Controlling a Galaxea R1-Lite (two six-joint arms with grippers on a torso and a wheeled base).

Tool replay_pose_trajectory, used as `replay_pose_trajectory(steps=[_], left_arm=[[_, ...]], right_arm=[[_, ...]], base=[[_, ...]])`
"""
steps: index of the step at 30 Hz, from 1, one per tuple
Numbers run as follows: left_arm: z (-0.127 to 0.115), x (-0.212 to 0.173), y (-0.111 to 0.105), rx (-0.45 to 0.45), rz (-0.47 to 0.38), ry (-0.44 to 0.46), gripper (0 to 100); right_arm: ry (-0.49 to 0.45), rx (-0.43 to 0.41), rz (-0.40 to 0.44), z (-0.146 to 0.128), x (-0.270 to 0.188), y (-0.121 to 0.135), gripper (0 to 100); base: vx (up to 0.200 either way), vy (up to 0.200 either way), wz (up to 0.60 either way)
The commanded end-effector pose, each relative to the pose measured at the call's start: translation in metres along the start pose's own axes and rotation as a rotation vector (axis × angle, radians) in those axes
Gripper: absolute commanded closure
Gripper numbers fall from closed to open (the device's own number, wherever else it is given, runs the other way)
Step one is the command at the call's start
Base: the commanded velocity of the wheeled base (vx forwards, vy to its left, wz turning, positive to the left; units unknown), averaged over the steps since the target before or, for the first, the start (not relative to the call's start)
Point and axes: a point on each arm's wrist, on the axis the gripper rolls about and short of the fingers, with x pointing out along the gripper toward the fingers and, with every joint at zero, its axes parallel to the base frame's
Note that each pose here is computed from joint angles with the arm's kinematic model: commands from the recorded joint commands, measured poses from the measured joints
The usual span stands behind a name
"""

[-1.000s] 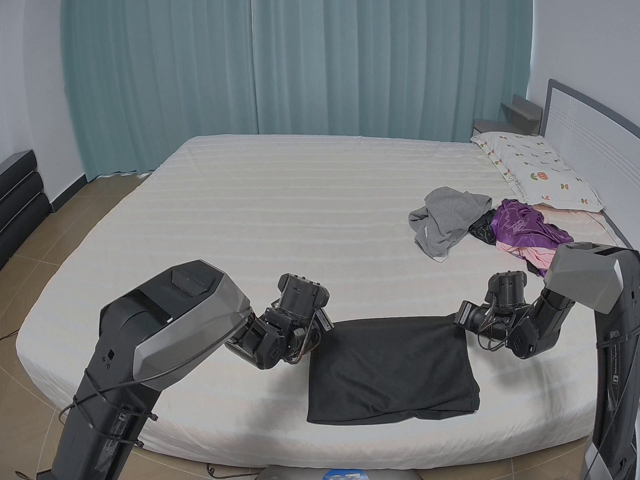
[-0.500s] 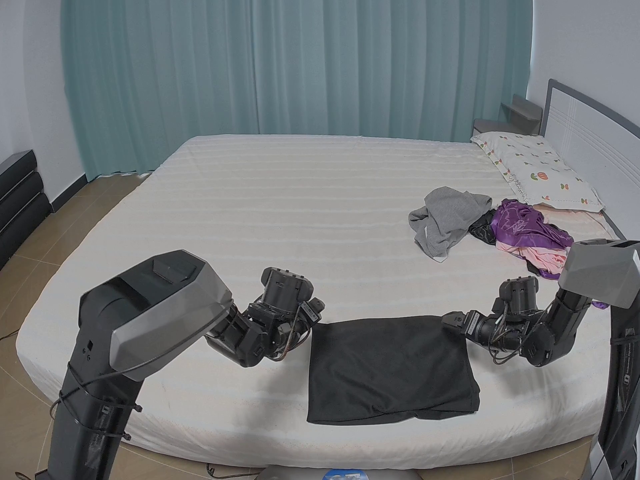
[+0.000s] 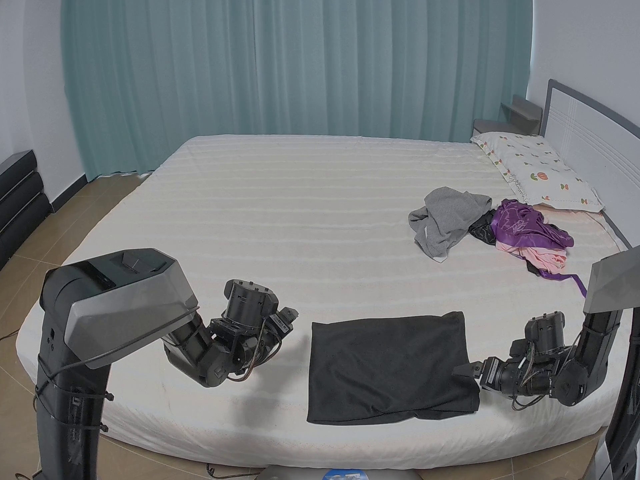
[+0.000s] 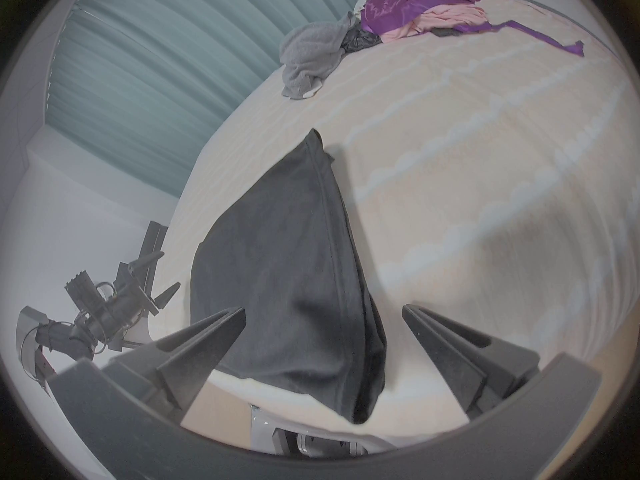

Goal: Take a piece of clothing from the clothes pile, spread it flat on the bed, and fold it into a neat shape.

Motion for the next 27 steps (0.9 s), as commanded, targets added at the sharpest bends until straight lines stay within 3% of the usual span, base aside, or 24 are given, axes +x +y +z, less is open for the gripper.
replay_pose_trajectory(steps=[1,8,9,27], left_arm=[[0.006,-0.005,0.001,-0.006,0.0,-0.01,0],[0.005,-0.005,0.002,-0.004,0.003,-0.009,0],[0.005,-0.005,0.002,-0.002,0.004,-0.01,0],[0.005,-0.005,0.003,-0.002,0.005,-0.009,0]], right_arm=[[0.035,0.002,-0.005,-0.011,-0.009,-0.002,0],[0.083,-0.026,-0.012,-0.023,-0.006,0.002,0],[0.093,-0.036,-0.015,-0.027,-0.005,0.003,100],[0.072,-0.051,-0.033,-0.028,-0.029,-0.003,100]], base=[[0.0,0.0,0.0],[0.0,0.0,0.0],[0.0,0.0,0.0],[0.0,0.0,0.0]])
